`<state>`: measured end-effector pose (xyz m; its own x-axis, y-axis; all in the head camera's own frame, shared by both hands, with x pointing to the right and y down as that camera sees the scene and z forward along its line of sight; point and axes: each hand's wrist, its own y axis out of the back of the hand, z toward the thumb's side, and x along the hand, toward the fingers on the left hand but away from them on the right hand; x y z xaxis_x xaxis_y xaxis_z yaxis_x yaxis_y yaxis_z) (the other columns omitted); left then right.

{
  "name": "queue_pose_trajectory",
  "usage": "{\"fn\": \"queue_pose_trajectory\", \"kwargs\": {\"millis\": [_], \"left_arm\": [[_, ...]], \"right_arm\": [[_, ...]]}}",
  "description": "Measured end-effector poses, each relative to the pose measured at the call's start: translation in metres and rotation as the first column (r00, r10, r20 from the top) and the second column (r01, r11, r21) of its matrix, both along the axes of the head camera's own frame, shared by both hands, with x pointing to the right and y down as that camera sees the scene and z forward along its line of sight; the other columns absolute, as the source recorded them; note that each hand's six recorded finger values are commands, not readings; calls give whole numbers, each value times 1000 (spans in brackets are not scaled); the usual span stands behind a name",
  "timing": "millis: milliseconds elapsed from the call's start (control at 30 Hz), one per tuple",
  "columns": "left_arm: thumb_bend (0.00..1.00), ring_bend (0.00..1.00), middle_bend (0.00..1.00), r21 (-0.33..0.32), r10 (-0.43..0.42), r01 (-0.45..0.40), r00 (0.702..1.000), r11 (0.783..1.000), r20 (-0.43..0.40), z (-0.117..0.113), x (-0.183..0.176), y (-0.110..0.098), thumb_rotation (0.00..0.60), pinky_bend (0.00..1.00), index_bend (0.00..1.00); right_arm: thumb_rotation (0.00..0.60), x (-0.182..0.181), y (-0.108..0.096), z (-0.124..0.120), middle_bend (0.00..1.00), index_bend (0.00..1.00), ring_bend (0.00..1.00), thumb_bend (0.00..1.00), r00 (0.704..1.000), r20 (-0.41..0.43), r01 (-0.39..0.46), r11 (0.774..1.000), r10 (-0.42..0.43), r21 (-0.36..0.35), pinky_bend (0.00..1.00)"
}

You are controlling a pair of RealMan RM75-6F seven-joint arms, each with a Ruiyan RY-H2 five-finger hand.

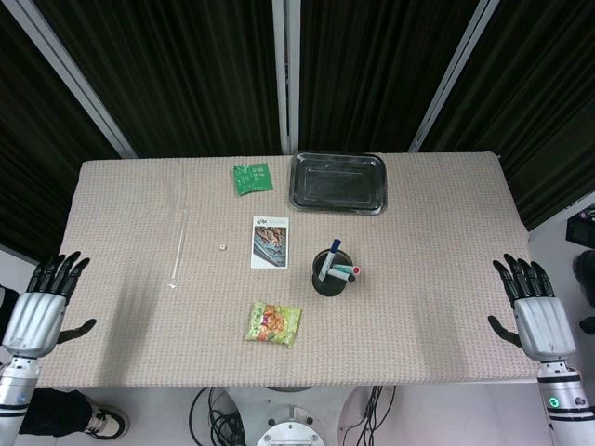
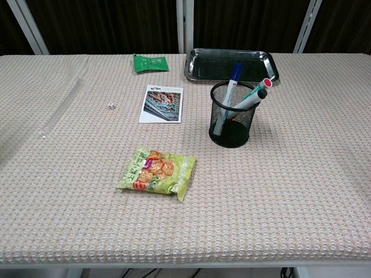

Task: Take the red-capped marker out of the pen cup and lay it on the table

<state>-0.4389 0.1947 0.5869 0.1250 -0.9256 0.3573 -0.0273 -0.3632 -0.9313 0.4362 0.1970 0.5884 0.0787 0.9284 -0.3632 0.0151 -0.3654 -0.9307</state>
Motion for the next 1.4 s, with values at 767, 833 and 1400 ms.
{"fn": "queue_pose_trajectory", "kwargs": {"millis": [767, 833, 1400], "left_arm": [[124, 0, 0, -36, -28, 28, 999, 999, 20, 4, -7, 2, 600, 15, 66], [124, 0, 0, -38, -31, 32, 999, 999, 20, 4, -8, 2, 600, 15, 66], [124, 0, 0, -42, -43, 44, 999, 998, 18, 6, -14, 3, 600, 15, 66]], "right_arm": [[600, -181, -75, 45, 0, 126, 0, 176, 907, 59, 419, 907, -417, -36, 0], [600, -189, -74, 47, 0, 162, 0, 176, 902, 59, 430, 902, -428, -31, 0], [600, -207, -77, 64, 0, 315, 0, 180, 901, 26, 434, 901, -434, -16, 0]]}}
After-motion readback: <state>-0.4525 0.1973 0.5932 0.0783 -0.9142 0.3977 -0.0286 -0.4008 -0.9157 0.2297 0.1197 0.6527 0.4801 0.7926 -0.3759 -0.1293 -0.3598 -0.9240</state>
